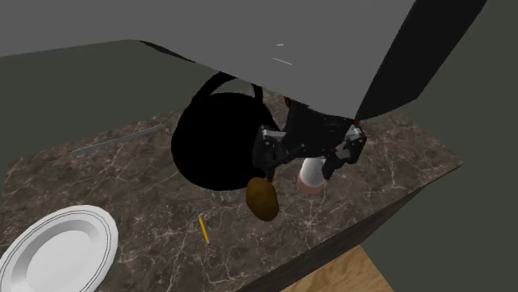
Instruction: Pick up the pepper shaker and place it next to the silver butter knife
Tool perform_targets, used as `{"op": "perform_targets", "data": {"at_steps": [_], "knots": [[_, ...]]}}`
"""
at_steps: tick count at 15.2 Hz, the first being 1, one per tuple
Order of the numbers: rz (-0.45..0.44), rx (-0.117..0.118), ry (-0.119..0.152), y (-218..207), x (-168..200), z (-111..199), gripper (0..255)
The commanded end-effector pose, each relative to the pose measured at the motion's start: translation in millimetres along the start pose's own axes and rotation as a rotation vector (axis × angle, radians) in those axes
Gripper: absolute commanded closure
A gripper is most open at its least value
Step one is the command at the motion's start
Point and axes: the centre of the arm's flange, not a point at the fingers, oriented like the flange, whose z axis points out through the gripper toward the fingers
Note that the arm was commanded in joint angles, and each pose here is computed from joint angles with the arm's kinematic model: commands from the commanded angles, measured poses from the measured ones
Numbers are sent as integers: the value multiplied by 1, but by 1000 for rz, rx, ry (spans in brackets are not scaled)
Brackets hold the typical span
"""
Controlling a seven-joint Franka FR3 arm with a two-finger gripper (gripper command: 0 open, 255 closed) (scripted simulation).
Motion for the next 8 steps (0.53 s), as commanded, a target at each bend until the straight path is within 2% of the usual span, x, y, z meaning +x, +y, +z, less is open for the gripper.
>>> {"op": "perform_targets", "data": {"at_steps": [1,8], "knots": [[-7,15,12,22,15,4,0],[-26,71,50,95,74,22,0]]}}
